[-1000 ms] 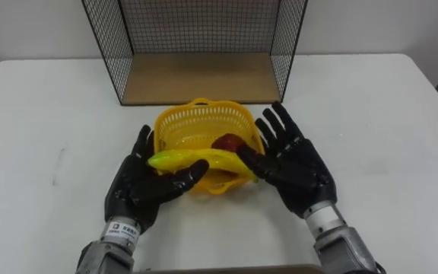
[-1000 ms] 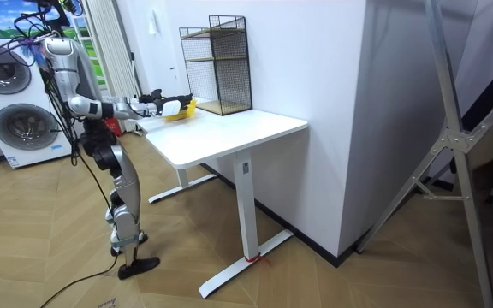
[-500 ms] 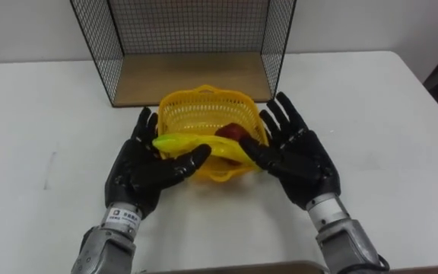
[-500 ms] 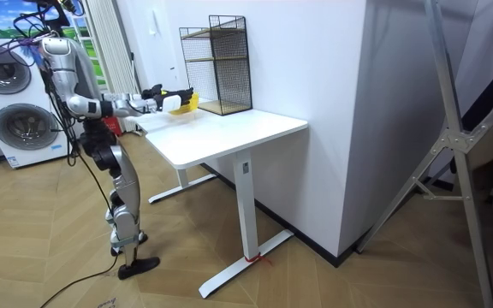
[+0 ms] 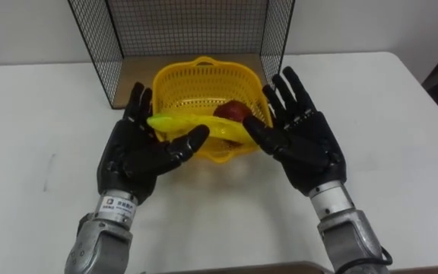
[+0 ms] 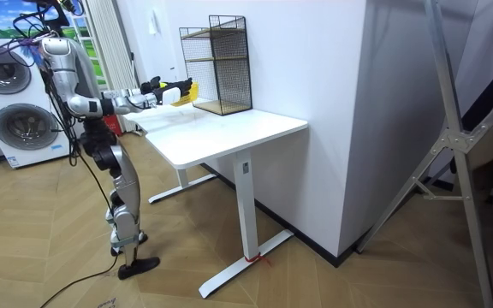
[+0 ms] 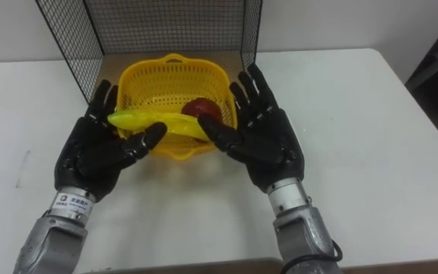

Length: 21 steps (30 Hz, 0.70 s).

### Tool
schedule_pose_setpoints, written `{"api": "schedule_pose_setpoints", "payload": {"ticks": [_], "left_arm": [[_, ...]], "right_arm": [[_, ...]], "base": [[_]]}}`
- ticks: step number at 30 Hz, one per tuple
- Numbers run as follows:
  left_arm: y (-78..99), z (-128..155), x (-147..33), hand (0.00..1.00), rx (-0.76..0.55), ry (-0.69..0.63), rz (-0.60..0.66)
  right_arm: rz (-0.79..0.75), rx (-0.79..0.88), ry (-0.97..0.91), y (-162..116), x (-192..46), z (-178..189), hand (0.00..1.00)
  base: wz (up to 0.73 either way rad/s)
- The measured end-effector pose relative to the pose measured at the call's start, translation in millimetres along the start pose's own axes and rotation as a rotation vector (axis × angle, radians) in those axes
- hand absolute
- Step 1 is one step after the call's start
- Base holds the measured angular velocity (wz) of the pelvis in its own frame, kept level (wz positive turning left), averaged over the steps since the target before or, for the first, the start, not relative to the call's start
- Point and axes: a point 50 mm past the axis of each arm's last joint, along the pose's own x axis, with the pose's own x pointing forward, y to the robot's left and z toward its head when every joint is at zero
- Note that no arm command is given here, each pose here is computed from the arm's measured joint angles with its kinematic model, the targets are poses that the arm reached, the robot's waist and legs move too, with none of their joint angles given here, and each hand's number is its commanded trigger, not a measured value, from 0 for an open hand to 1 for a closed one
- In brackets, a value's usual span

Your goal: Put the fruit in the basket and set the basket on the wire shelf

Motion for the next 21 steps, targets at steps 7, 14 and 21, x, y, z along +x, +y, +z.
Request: {"api": "schedule_pose_setpoints", "payload": {"ticks": [7, 14, 21], "left_arm": [[-0.3, 0.2, 0.3, 0.0, -0.001, -0.003, 0.0], [0.2, 1.8, 0.4, 0.0, -0.001, -0.012, 0.003], [-3.1, 8.0, 1.4, 0.0, -0.002, -0.048, -0.01]], "right_arm": [[0.0, 0.0, 0.0, 0.1, 0.0, -0.1, 0.0], [0.003, -0.008, 0.0, 0.9, 0.3, -0.3, 0.0], [0.008, -0.012, -0.002, 2.5, 0.7, -0.7, 0.0]], "base": [[-0.01], [0.01], [0.02]]}}
